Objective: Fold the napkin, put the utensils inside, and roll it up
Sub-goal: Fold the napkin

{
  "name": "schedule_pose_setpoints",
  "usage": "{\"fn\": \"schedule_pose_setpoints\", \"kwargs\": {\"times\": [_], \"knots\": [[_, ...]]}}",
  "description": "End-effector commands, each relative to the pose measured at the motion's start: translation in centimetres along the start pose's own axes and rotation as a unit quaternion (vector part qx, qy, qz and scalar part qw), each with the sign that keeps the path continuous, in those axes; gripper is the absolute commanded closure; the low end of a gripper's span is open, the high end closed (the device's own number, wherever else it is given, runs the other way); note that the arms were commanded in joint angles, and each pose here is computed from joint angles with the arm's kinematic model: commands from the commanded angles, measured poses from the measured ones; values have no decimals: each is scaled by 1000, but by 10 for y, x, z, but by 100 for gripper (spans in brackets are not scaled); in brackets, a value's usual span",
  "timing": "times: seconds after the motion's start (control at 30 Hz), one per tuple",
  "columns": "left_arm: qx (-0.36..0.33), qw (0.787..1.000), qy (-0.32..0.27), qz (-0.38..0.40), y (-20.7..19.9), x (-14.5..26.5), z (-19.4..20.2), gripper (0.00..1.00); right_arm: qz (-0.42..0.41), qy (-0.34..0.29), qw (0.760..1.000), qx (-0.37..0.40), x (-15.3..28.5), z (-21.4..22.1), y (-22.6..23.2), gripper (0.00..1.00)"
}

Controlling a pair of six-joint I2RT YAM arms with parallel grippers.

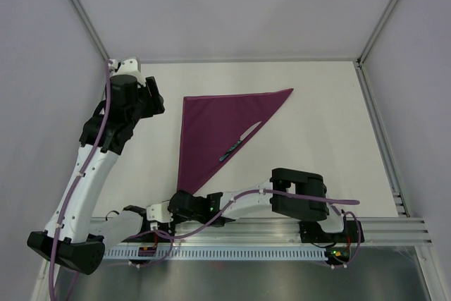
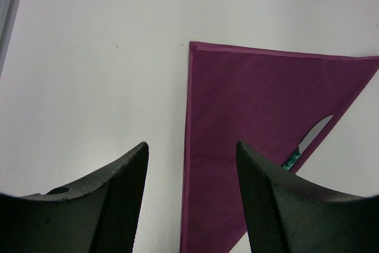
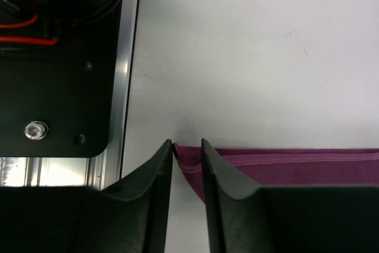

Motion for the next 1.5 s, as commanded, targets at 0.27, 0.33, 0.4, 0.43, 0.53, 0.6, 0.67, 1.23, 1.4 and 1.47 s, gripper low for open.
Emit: {"fn": "schedule_pose_setpoints", "kwargs": {"times": [0.27,0.33,0.4,0.43,0.53,0.6,0.67,1.23,1.4,1.47], "knots": [[-17,1000,-2,12,-1,-6,0,34,34,-1,999,-10,-4,-7,-28,94],[-17,1000,-1,13,-1,-6,0,34,35,3,999,-10,-4,-7,-31,97],[-17,1000,-1,13,-1,-7,0,34,39,5,999,-14,-2,-7,-37,100],[-17,1000,-1,15,-2,-7,-1,34,41,6,999,-15,-1,-6,-40,99],[-17,1000,0,14,-2,-8,0,34,47,5,999,-24,6,-7,-50,99],[-17,1000,1,15,-2,-9,0,34,50,7,998,-30,9,-7,-56,100],[-16,1000,0,16,-2,-10,-1,34,54,10,998,-37,14,-6,-64,100],[-16,999,8,38,-12,-17,-3,35,147,93,971,-161,80,97,-172,99],[-14,999,14,41,-14,-21,-2,35,181,125,955,-197,107,149,-199,100],[-14,999,15,41,-14,-23,-2,35,192,127,951,-209,117,162,-208,100]]}}
Point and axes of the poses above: each gripper's point midway between its finger pads, its own x axis back along the fingers, its own y axis along the line the jaws close on, z = x × y, the point moved 5 cm from there along x, back along the fingers, and after that the axes turned 15 degrees about x, right-handed, at the moved point
